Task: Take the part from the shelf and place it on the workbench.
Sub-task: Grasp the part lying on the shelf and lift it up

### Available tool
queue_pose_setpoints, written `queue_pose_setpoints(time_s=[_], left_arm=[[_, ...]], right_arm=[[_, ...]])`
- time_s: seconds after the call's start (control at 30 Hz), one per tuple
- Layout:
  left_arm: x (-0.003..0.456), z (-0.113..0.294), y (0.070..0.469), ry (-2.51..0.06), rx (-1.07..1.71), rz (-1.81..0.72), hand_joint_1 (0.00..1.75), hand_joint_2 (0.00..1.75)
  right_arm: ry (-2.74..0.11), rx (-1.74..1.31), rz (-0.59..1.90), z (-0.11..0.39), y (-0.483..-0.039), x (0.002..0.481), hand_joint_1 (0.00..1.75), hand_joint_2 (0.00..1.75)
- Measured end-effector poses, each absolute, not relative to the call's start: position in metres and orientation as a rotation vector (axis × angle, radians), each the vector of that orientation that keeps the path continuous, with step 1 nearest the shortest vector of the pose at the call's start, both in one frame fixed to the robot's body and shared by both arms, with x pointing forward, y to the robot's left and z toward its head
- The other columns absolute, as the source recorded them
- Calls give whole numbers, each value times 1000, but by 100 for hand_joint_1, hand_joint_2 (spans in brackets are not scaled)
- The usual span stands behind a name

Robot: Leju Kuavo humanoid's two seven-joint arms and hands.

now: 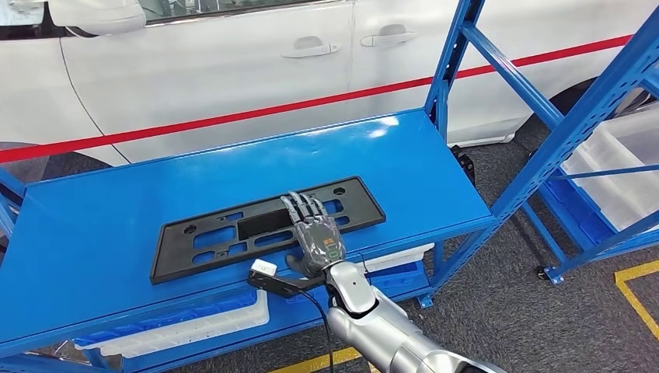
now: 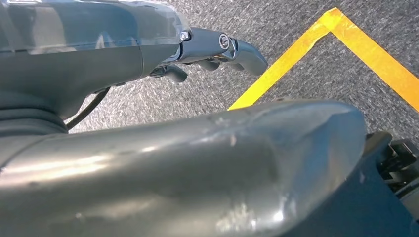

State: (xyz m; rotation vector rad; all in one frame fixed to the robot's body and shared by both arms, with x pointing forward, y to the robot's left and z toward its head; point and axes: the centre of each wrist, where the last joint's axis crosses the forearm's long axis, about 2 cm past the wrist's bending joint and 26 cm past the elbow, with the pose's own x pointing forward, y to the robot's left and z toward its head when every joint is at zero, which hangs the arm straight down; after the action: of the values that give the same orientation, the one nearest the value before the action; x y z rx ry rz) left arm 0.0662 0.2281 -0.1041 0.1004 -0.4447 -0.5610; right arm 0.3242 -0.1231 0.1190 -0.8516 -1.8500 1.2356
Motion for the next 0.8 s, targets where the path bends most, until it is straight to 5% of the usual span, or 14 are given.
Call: queue_pose_setpoints(time_s=[0.1, 0.23, 0.8], left_arm=[[68, -103, 226, -446, 97, -575, 0, 0], [71, -103, 224, -450, 91, -584, 0, 0], [71, -102, 222, -463, 99, -585, 0, 0]], right_arm=[[-1834, -867, 1270, 122, -117, 329, 0, 175], [-1817, -867, 1295, 124, -109, 333, 172, 175], [-1834, -780, 1272, 118, -106, 332, 175, 175]])
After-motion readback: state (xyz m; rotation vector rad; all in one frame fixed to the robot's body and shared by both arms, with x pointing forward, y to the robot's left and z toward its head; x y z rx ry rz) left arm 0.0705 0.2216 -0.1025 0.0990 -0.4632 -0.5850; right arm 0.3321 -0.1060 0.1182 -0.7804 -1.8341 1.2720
